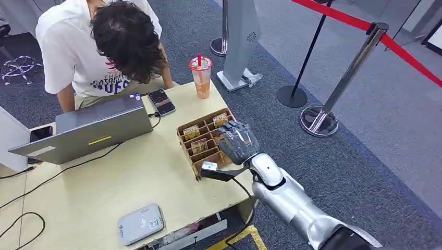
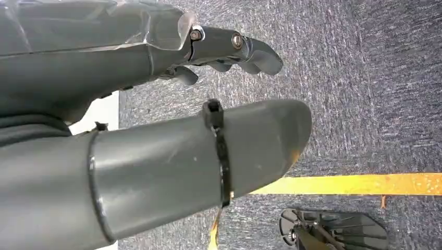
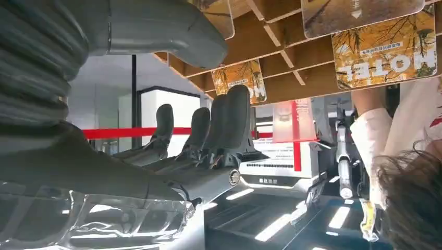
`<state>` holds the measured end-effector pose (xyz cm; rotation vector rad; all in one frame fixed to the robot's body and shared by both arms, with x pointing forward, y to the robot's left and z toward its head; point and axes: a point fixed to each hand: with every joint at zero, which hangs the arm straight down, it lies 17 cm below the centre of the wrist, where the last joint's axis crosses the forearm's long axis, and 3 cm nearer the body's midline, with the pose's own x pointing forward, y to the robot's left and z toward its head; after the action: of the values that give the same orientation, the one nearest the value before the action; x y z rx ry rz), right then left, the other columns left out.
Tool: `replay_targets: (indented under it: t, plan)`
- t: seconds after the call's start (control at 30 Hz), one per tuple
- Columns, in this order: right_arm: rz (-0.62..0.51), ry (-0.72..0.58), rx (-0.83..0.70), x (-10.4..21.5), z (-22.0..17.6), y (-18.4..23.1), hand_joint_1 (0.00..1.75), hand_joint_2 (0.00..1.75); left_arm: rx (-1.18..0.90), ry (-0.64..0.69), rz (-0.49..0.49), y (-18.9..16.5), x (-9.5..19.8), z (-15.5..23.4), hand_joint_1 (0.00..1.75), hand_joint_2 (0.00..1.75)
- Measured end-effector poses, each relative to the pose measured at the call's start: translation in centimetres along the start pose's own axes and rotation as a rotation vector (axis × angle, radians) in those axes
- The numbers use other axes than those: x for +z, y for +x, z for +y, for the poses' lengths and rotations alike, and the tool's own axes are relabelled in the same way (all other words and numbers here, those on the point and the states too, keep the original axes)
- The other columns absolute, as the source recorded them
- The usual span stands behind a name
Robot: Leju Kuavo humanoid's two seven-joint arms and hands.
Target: Pass the card to the sensor for recognition and then transmit it.
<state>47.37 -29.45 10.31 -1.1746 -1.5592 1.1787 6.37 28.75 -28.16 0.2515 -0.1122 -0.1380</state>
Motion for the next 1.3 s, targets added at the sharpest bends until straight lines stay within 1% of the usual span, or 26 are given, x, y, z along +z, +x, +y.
replay_targets:
  t: [0.03, 0.2, 0.27, 0.37, 0.43, 0.47, 0.7, 0.83, 0.87, 0.97, 1.3]
  plan:
    - [-0.001, 0.002, -0.001, 0.0, 0.1, 0.0, 1.03, 1.75, 0.000, 0.000, 0.000, 0.0, 0.0, 0.0, 0.00, 0.00]
    - [-0.005, 0.014, -0.002, -0.2, 0.4, 0.1, 1.05, 1.75, 0.003, -0.002, 0.001, 0.0, 0.0, 0.0, 0.00, 0.00]
    - [-0.003, 0.025, -0.004, -0.2, 0.7, 0.1, 0.99, 1.75, 0.003, -0.003, 0.001, 0.0, 0.0, -0.1, 0.00, 0.00]
    - [-0.004, 0.031, -0.003, -0.3, 0.9, 0.0, 0.96, 1.75, 0.003, -0.003, 0.001, 0.0, 0.0, 0.0, 0.00, 0.00]
    - [-0.002, 0.035, -0.003, -0.2, 1.0, -0.1, 0.98, 1.75, 0.003, -0.004, 0.001, 0.0, 0.0, -0.1, 0.00, 0.00]
    - [-0.001, 0.038, -0.003, -0.2, 1.2, -0.1, 0.94, 1.75, 0.003, -0.004, 0.001, 0.0, 0.0, -0.1, 0.00, 0.00]
    - [0.006, 0.056, -0.017, 0.0, 1.7, -0.3, 0.96, 1.75, 0.002, -0.005, 0.001, 0.0, 0.0, -0.1, 0.00, 0.00]
    - [0.004, 0.064, -0.019, -0.1, 1.8, -0.5, 0.93, 1.75, 0.002, -0.005, 0.001, 0.0, 0.0, -0.1, 0.00, 0.00]
    - [0.006, 0.066, -0.024, -0.1, 1.8, -0.6, 0.96, 1.75, 0.002, -0.004, 0.001, 0.0, 0.0, 0.0, 0.00, 0.00]
    - [0.010, 0.070, -0.027, -0.2, 1.9, -0.8, 0.93, 1.75, 0.002, -0.004, 0.001, 0.0, 0.0, 0.0, 0.00, 0.00]
    - [0.023, 0.088, -0.026, 0.0, 2.2, -1.8, 0.93, 1.75, -0.001, -0.003, -0.001, 0.0, -0.1, 0.2, 0.00, 0.00]
